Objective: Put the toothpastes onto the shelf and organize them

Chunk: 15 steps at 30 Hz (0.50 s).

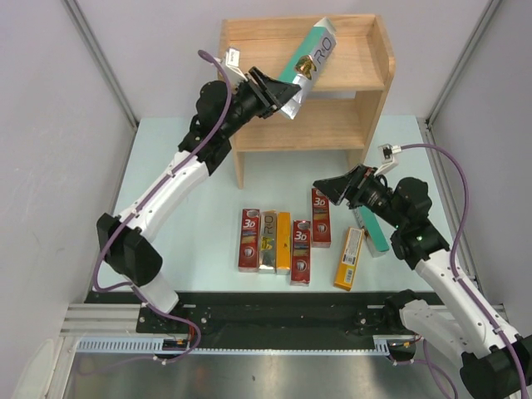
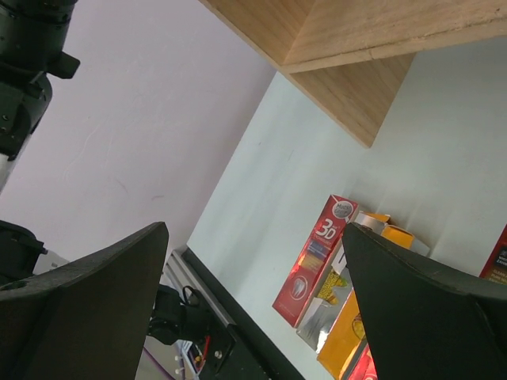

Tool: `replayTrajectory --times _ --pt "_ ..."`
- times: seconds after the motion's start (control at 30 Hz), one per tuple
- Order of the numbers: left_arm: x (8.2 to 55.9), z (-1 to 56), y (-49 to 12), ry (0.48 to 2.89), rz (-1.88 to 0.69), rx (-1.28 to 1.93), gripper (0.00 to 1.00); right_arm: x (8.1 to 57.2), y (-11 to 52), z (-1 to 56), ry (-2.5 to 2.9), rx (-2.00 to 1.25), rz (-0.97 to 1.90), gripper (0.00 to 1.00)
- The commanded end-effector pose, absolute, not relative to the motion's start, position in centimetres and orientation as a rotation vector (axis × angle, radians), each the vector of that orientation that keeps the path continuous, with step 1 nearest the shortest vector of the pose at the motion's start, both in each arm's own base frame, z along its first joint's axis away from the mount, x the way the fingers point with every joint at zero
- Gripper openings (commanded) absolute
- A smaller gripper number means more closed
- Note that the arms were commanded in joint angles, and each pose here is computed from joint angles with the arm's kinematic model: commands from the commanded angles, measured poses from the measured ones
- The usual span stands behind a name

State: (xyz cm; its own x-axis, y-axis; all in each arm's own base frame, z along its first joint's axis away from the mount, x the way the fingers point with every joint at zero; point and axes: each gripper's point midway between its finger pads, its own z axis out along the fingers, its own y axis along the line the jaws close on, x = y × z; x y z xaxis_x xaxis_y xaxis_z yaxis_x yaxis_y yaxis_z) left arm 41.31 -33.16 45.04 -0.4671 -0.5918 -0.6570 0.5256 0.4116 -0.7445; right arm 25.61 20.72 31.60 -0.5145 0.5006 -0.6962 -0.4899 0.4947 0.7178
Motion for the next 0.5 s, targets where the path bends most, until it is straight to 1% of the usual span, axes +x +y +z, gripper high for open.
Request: replayTrajectory --times 0.0,0.03,0.1,0.13,0.27,0.3,0.47 --pt "40.9 48.3 -32.1 1.458 -1.453 -0.23 0.47 24.9 20.3 34.1 1.657 -0.031 1.212 0.98" --pt "41.2 47.6 -32.0 1.47 -1.469 -0.275 0.47 24.9 20.2 34.1 1.656 -0.032 1.213 0.98" --pt "41.1 48.4 -31.3 1.412 -1.494 -0.33 0.47 24.8 20.2 34.1 1.658 -0.033 1.21 0.98" --pt "41.3 47.6 -31.0 1.416 -1.516 -0.396 0.47 24.8 20.2 34.0 1.661 -0.033 1.211 0.98" --pt "41.1 47.8 -30.2 1.345 -1.568 -0.523 0.48 24.7 20.2 34.0 1.661 -0.039 1.211 0.98" --pt "41.4 48.0 -29.7 1.314 -1.548 -0.574 0.49 24.6 20.3 34.0 1.662 -0.043 1.212 0.98" --pt "41.2 48.6 -29.8 1.259 -1.553 -0.629 0.54 24.5 20.2 33.9 1.667 -0.046 1.206 0.98"
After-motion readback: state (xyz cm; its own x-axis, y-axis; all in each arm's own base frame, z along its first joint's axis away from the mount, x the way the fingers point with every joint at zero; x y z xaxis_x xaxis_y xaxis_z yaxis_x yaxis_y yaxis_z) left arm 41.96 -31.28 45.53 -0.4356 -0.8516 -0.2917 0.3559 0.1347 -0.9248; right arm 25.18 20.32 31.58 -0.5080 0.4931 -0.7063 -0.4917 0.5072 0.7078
